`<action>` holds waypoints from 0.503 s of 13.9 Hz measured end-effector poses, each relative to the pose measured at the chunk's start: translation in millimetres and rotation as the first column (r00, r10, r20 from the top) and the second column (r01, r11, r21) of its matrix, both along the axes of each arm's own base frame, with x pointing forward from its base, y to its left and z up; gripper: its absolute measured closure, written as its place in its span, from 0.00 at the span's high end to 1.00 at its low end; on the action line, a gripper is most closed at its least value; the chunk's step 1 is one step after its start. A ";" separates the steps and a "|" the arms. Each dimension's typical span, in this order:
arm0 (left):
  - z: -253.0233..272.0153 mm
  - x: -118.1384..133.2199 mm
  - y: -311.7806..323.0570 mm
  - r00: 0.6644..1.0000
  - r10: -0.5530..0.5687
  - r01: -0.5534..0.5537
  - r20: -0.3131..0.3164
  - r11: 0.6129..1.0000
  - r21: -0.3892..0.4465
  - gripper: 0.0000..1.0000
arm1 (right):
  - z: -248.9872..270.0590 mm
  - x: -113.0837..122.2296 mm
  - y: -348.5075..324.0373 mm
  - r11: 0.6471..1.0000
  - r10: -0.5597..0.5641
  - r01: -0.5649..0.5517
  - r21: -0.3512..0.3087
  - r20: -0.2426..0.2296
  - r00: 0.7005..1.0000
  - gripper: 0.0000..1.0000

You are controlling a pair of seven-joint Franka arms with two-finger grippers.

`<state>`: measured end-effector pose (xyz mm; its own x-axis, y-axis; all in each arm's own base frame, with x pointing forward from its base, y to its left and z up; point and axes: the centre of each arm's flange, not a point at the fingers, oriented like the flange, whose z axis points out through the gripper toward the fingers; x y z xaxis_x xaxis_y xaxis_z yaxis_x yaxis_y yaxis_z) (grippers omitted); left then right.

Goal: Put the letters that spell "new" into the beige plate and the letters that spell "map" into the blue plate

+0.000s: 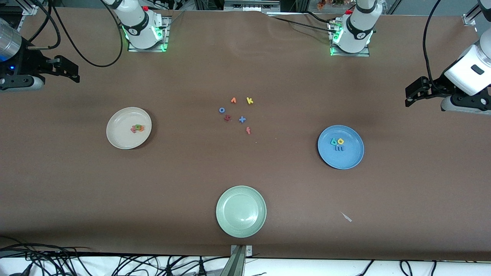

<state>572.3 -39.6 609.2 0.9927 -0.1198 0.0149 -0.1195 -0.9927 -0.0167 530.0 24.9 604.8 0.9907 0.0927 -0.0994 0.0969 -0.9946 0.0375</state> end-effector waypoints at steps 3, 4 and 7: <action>-4.6 0.9 -1.3 1.000 0.002 -0.002 -0.012 1.000 -0.018 1.00 | 0.0 0.1 0.0 1.000 0.000 0.000 0.000 0.000 1.000 1.00; -5.9 0.9 -1.3 1.000 0.002 -0.002 -0.015 1.000 -0.018 1.00 | 0.0 0.1 0.0 1.000 0.000 0.000 0.000 0.000 1.000 1.00; -6.5 0.7 -1.4 1.000 0.002 -0.002 -0.017 1.000 -0.018 1.00 | 0.0 0.1 -0.1 1.000 0.000 0.000 0.000 0.001 1.000 1.00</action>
